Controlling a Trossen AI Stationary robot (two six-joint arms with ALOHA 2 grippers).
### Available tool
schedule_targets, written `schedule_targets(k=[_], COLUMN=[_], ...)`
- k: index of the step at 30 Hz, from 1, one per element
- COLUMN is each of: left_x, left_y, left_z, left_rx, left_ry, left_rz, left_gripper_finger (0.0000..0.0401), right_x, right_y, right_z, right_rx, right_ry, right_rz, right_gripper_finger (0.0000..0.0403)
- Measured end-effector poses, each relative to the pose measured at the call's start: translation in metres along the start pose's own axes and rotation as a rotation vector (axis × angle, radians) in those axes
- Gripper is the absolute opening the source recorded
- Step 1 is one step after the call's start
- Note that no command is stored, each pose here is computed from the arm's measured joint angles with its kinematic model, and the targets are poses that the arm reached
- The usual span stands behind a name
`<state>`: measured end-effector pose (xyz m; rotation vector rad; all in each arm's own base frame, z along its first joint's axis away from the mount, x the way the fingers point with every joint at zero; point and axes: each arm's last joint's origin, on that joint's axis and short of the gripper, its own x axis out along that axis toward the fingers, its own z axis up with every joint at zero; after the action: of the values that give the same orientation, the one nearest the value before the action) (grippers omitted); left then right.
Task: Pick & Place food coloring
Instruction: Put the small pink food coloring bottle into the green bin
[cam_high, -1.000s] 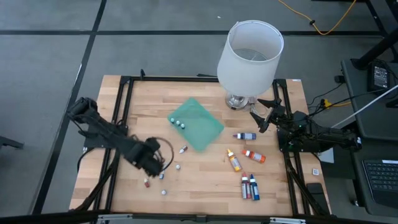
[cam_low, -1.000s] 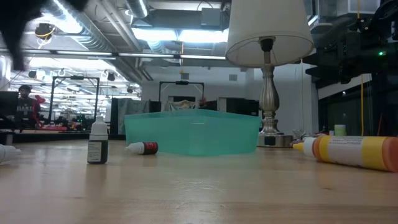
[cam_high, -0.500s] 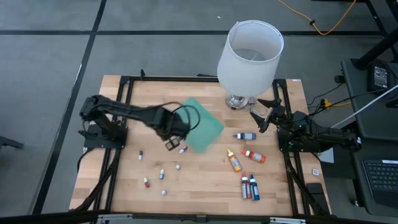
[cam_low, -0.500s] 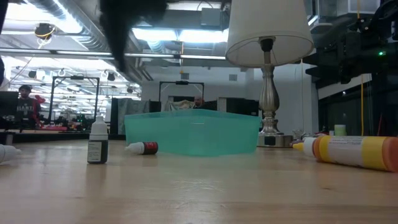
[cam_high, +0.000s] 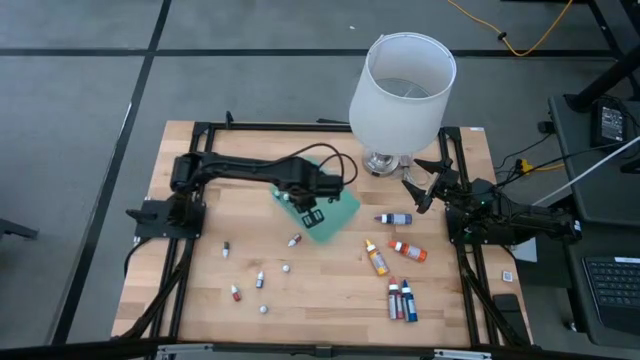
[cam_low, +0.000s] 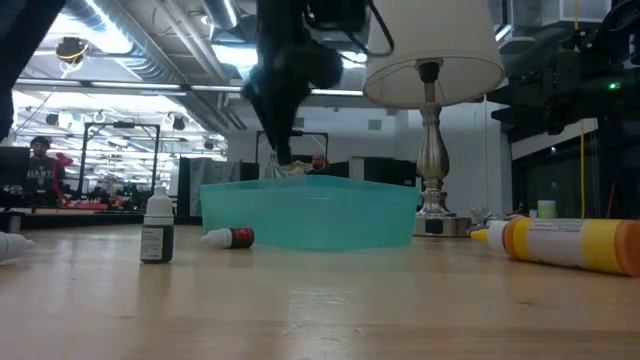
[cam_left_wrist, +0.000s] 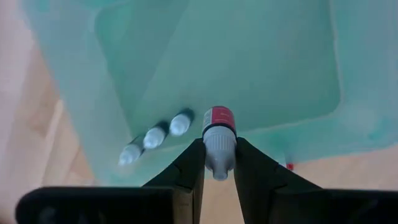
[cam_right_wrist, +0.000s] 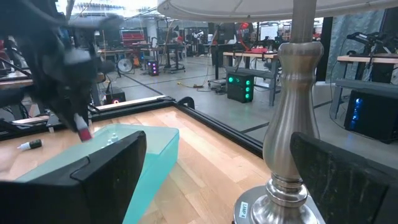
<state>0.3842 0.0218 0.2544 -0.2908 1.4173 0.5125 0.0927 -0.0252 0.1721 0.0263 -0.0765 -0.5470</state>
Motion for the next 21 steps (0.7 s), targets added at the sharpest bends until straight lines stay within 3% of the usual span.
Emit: schedule_targets(k=[11, 21], left_x=[0.049, 0.08], left_y=[-0.006, -0.003], left_z=[0.017, 0.01], left_rx=[0.061, 0.052], left_ry=[0.058, 0.11], left_rz=[0.021, 0.046], left_gripper_finger=[0.0065, 0.0065], right_x=[0.0, 0.0], right_y=[0.0, 0.0], right_z=[0.0, 0.0], right_rx=[0.0, 0.0], right_ry=[0.0, 0.0], right_rz=[0.0, 0.0], right_gripper_finger=[0.0397, 0.0397])
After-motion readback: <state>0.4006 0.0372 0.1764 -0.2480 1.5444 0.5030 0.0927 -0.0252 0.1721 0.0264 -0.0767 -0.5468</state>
